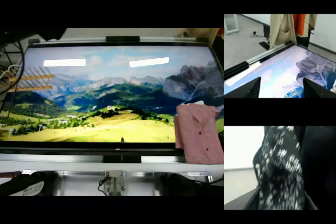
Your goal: Fold the shirts.
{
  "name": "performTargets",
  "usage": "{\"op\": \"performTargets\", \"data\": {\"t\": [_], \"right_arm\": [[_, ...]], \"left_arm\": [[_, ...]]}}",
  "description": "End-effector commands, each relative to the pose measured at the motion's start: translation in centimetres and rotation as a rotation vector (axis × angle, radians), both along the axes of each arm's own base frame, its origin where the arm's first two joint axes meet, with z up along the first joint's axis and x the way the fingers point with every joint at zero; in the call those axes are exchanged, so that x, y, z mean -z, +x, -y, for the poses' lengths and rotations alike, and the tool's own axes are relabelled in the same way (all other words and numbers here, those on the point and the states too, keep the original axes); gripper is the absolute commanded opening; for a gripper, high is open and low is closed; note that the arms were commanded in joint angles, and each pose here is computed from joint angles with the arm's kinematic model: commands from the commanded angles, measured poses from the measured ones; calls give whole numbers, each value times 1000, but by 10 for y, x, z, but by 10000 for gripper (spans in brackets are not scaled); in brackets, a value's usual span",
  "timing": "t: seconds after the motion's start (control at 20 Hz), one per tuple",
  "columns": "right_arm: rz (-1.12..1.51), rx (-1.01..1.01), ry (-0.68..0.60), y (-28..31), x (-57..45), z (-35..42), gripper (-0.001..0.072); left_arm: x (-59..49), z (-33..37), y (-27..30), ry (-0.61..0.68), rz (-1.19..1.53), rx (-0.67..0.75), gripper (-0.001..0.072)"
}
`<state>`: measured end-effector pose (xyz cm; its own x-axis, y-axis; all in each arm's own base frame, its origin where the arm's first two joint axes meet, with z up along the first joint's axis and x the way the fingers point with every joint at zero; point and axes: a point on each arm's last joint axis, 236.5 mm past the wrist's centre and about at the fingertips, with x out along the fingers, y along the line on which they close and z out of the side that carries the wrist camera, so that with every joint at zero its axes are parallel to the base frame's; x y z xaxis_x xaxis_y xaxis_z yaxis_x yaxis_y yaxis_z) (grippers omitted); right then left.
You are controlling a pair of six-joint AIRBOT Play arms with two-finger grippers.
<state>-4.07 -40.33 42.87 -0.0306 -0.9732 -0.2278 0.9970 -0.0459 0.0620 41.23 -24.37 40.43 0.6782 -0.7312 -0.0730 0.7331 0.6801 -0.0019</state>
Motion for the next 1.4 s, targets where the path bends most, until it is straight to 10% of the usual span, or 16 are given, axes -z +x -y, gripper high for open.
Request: {"op": "performTargets", "data": {"t": [0.0,0.35,0.6,0.95,1.35], "right_arm": [[8,-14,139,8,24,-31,628],[79,-175,586,50,108,-99,628],[195,-486,683,126,118,-124,628],[-245,-891,816,273,184,-202,627],[-716,-1280,962,358,292,-337,627]], "left_arm": [[16,-2,14,43,-13,-24,624],[46,3,33,78,-70,-22,623],[117,-26,42,233,-314,-136,622],[242,-165,-9,715,-867,-552,616],[312,-172,-47,684,-1139,-634,627]]}}
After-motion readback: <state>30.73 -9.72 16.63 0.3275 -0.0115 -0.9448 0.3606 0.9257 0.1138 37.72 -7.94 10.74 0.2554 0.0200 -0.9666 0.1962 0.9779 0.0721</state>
